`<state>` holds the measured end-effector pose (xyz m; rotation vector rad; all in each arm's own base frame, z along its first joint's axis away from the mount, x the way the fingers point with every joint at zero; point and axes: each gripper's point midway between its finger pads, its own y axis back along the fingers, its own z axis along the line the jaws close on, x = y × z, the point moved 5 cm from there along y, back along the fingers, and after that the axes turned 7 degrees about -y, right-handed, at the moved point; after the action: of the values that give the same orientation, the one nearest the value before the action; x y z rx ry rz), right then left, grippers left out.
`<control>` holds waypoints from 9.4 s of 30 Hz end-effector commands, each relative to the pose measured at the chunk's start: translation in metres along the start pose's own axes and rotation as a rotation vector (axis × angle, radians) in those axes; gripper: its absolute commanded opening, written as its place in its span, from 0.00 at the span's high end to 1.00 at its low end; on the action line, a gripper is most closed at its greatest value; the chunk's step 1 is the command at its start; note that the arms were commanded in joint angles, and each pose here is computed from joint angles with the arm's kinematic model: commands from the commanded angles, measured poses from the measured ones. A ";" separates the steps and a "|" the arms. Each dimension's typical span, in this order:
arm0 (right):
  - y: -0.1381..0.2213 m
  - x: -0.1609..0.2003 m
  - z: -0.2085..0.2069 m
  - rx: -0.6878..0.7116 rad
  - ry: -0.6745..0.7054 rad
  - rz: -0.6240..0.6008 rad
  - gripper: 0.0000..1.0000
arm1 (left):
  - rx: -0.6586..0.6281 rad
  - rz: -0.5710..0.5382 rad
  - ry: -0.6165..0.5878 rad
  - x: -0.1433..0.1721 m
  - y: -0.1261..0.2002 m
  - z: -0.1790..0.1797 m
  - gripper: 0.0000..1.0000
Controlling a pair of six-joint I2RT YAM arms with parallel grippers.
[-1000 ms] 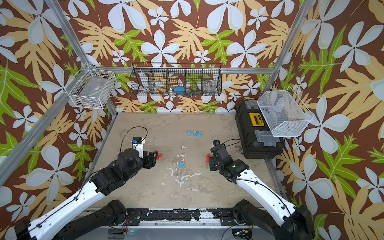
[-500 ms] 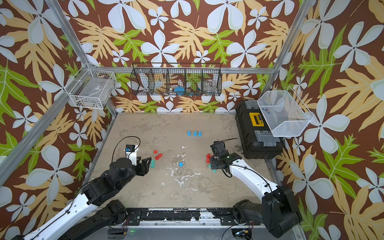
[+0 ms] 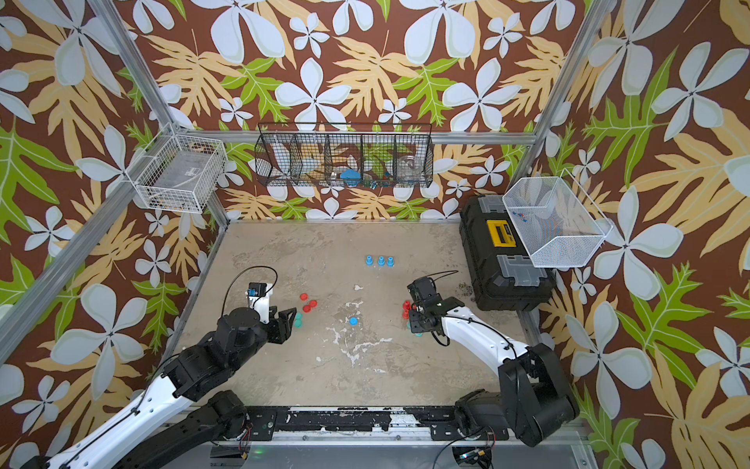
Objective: Close the stamp cap
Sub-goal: Pick up the stamp from the center of the board, then close the cover of the stamp, then place the stamp at the center of the board, then move the cover to the center of the board.
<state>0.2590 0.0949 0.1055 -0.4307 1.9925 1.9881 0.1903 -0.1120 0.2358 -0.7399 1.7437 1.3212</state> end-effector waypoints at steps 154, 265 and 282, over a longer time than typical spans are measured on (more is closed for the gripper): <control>-0.020 -0.012 0.212 -0.179 0.337 -0.014 0.88 | -0.029 -0.010 0.011 -0.001 0.000 0.004 0.42; 0.089 -0.015 0.021 -0.175 0.036 -0.285 0.53 | 0.036 0.250 0.193 0.009 -0.097 -0.008 0.42; 0.089 -0.002 0.017 -0.222 0.018 -0.323 0.53 | -0.041 0.352 0.182 0.027 -0.165 -0.011 0.42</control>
<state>0.2213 0.1108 0.1839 -0.7649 1.6304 2.0135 0.3008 -0.1655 0.1329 -0.5784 2.0764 1.5800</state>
